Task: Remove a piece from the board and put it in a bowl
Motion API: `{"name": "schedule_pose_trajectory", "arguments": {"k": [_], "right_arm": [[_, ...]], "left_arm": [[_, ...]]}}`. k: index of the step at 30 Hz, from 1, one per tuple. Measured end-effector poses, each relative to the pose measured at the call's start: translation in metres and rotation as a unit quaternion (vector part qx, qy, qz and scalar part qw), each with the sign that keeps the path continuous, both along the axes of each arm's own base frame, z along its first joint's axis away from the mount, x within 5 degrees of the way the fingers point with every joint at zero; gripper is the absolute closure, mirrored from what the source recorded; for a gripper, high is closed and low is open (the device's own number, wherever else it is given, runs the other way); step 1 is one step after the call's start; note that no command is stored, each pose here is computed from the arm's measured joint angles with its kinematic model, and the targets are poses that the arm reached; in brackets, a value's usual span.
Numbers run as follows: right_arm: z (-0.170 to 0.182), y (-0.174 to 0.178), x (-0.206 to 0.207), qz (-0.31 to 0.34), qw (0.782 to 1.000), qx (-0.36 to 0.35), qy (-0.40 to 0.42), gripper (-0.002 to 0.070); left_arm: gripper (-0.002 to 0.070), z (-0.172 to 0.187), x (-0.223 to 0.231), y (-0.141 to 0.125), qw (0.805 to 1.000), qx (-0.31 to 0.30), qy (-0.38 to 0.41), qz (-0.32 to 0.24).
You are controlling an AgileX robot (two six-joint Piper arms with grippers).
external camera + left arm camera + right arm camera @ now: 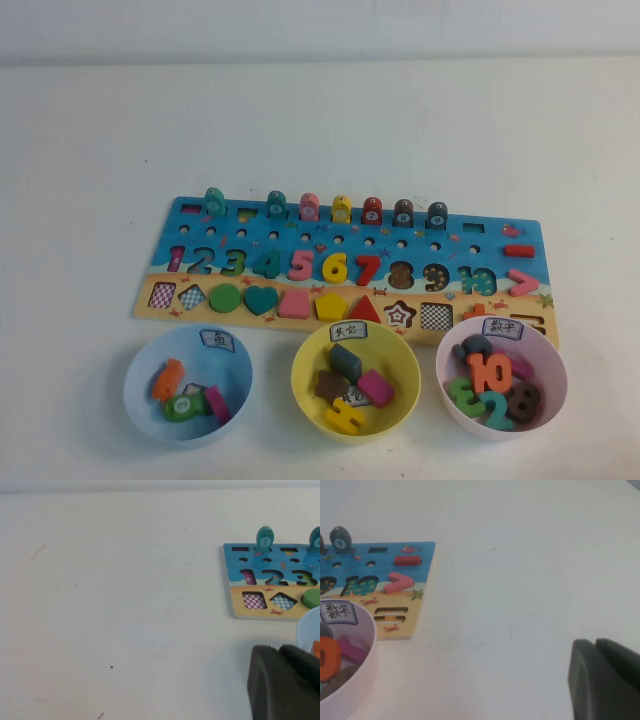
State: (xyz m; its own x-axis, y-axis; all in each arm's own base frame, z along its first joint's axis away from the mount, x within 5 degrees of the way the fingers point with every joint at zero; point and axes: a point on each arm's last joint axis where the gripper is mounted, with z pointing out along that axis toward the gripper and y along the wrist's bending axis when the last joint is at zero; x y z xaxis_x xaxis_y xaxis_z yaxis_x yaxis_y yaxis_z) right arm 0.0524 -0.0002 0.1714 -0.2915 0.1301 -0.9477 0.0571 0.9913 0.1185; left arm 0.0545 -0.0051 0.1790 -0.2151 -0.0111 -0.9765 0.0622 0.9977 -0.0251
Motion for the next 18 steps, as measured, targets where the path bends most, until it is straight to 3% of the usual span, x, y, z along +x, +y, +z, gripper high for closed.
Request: {"name": "schedule_pose_trajectory", "arguments": {"k": [11, 18], "right_arm": [[0.0, 0.0, 0.0, 0.0, 1.0, 0.0, 0.0, 0.0694], [0.0, 0.0, 0.0, 0.0, 1.0, 0.0, 0.0, 0.0694]], "left_arm": [[0.0678, 0.0, 0.0, 0.0, 1.0, -0.007, 0.0, 0.001], [0.0678, 0.0091, 0.0013, -0.0023, 0.99, -0.137, -0.039, 0.01]]}}
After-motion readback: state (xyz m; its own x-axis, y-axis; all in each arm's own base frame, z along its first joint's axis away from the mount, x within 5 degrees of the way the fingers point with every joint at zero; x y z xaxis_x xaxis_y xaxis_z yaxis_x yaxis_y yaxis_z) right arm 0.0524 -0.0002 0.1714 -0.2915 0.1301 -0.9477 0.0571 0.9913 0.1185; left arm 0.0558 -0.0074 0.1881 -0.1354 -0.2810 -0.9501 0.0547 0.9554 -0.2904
